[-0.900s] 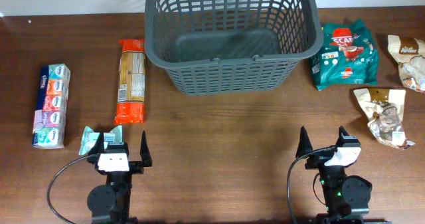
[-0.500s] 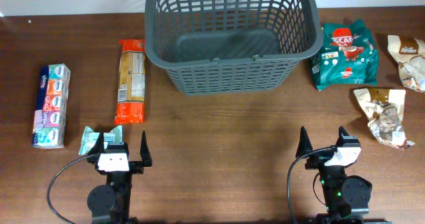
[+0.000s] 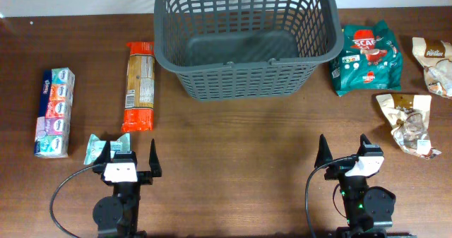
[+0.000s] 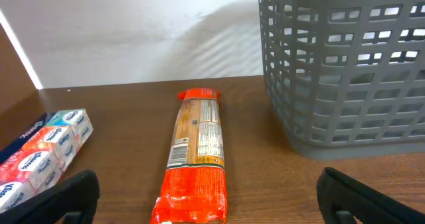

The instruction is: Pack container

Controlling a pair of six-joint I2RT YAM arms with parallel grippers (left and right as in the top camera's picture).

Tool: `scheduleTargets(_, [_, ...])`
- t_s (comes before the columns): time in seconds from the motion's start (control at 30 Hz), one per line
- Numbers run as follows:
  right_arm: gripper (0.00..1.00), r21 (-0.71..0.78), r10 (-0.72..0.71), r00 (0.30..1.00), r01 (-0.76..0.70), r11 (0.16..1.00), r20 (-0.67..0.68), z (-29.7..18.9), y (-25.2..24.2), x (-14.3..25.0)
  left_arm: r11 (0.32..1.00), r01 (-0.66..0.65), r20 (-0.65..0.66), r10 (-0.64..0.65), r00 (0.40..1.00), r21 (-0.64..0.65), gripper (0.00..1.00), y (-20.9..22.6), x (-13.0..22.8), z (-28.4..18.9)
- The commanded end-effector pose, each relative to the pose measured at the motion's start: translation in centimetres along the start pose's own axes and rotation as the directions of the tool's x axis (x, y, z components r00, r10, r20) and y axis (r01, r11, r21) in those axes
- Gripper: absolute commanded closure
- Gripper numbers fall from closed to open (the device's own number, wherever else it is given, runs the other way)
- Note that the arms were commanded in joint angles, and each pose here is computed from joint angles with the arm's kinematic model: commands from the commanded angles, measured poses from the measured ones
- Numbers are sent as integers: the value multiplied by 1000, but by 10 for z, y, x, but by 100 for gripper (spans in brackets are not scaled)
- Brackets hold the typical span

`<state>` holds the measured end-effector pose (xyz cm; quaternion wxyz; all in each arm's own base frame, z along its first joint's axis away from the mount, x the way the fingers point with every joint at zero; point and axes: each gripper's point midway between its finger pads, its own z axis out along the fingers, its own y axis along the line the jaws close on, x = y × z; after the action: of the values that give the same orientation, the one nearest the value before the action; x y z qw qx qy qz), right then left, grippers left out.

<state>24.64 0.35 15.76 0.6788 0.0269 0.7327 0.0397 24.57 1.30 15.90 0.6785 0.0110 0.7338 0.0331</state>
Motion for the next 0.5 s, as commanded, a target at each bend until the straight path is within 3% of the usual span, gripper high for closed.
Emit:
scheduleTargets(0.0, [1,-16,-8,1000,8,1000,1,0,2,1,1000,-16,2,16,1000,-6,1,1,2,0])
scheduleTargets(0.47, [1,-72,-8,1000,8,997,5,-1,12,0,1000,-16,2,16,1000,-6,1,1,2,0])
